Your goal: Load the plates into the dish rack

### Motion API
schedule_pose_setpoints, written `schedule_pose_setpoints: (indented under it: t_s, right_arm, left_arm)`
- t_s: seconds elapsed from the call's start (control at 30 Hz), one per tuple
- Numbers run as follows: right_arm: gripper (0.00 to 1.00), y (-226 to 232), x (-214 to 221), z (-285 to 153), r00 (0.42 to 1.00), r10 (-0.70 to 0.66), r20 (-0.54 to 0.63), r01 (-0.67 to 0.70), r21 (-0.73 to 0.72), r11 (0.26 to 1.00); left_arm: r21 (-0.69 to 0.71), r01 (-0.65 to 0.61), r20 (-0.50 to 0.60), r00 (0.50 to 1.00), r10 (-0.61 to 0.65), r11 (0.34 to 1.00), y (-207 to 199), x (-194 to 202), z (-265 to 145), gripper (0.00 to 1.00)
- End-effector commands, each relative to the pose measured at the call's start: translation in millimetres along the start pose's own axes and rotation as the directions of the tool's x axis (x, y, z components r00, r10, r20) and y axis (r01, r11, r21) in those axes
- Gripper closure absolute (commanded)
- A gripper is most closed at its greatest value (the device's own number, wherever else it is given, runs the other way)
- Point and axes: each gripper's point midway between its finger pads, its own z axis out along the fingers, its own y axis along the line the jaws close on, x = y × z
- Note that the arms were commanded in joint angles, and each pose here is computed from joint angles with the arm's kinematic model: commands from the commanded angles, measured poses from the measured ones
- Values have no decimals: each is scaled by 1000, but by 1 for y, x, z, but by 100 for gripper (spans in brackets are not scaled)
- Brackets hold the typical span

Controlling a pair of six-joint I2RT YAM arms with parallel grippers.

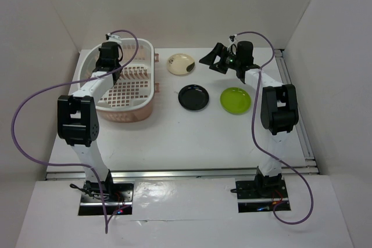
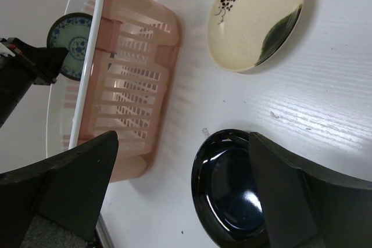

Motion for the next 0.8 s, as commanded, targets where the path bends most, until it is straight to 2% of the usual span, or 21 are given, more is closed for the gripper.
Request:
schedule_pose_setpoints:
  t_s: [0.0, 0.5, 0.73, 0.77]
  right_arm:
    - [0, 17, -14, -2, 998, -45, 38, 47, -53, 997]
    - [0, 18, -10, -5, 998, -45, 38, 47, -53, 997]
    - [0, 19, -9, -5, 998, -54, 33, 56, -60, 997]
    - [0, 19, -9, -5, 998, -54, 33, 56, -60, 997]
  left_arm:
    - [-12, 25, 59, 998, -24, 1000, 1, -13, 5, 100]
    - [14, -5, 51, 999, 4, 1000, -13, -4, 17, 100]
    - [14, -3, 38, 999, 3, 1000, -6, -1, 21, 100]
    - [0, -3, 33, 999, 3, 1000, -3, 0, 21, 97]
